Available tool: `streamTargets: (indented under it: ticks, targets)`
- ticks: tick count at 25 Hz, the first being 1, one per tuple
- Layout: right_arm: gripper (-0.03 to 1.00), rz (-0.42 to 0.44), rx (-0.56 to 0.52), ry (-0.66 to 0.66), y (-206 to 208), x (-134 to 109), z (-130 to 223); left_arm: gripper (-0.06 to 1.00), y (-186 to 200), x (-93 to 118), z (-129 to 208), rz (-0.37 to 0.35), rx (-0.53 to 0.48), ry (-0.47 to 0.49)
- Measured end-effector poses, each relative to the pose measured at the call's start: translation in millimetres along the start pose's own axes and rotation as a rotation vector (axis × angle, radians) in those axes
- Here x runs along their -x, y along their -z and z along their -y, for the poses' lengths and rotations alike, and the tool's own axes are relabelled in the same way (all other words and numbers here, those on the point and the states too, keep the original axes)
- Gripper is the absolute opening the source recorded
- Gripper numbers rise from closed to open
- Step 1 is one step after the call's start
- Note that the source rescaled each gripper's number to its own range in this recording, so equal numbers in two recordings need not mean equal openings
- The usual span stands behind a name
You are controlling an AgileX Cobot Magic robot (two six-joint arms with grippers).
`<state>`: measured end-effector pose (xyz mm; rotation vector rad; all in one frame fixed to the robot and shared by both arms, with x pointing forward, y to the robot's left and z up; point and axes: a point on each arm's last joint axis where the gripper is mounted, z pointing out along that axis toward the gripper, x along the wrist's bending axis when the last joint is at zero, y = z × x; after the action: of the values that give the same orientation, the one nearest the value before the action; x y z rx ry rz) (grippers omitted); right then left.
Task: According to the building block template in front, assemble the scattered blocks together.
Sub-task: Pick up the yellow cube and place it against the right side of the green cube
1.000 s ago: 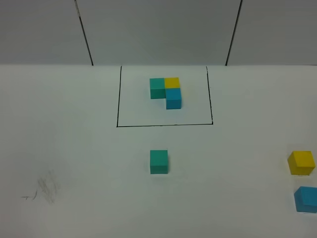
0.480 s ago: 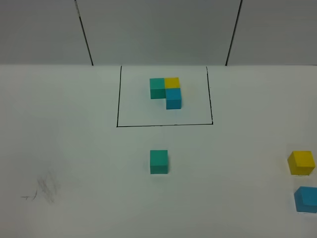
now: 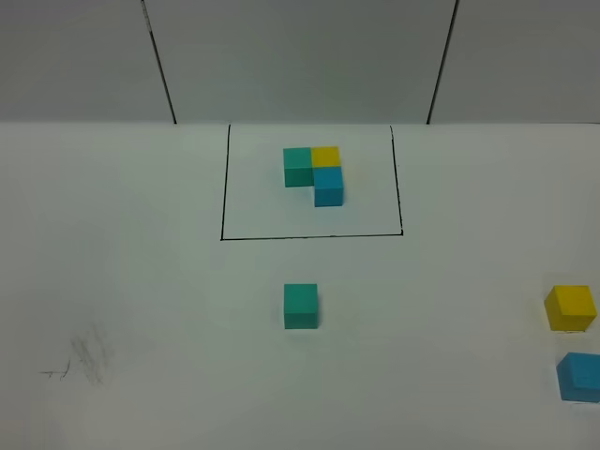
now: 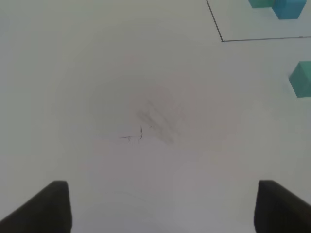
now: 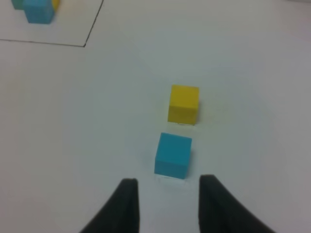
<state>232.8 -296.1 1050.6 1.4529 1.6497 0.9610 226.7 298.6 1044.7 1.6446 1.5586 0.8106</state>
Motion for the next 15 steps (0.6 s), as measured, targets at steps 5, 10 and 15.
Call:
streamTargets:
  ticks: [5, 10, 15]
  targets:
    - [0.00, 0.002, 0.000, -0.009, 0.0, 0.2, 0.0, 0.66, 0.0, 0.1, 0.0, 0.001, 0.000, 0.000]
    - [0.00, 0.003, 0.000, -0.041, 0.0, 0.2, 0.0, 0.66, 0.0, 0.1, 0.0, 0.001, 0.000, 0.000]
    - [0.15, 0.014, -0.022, -0.099, -3.0, 1.5, -1.7, 0.66, 0.0, 0.1, 0.0, 0.001, 0.000, 0.000]
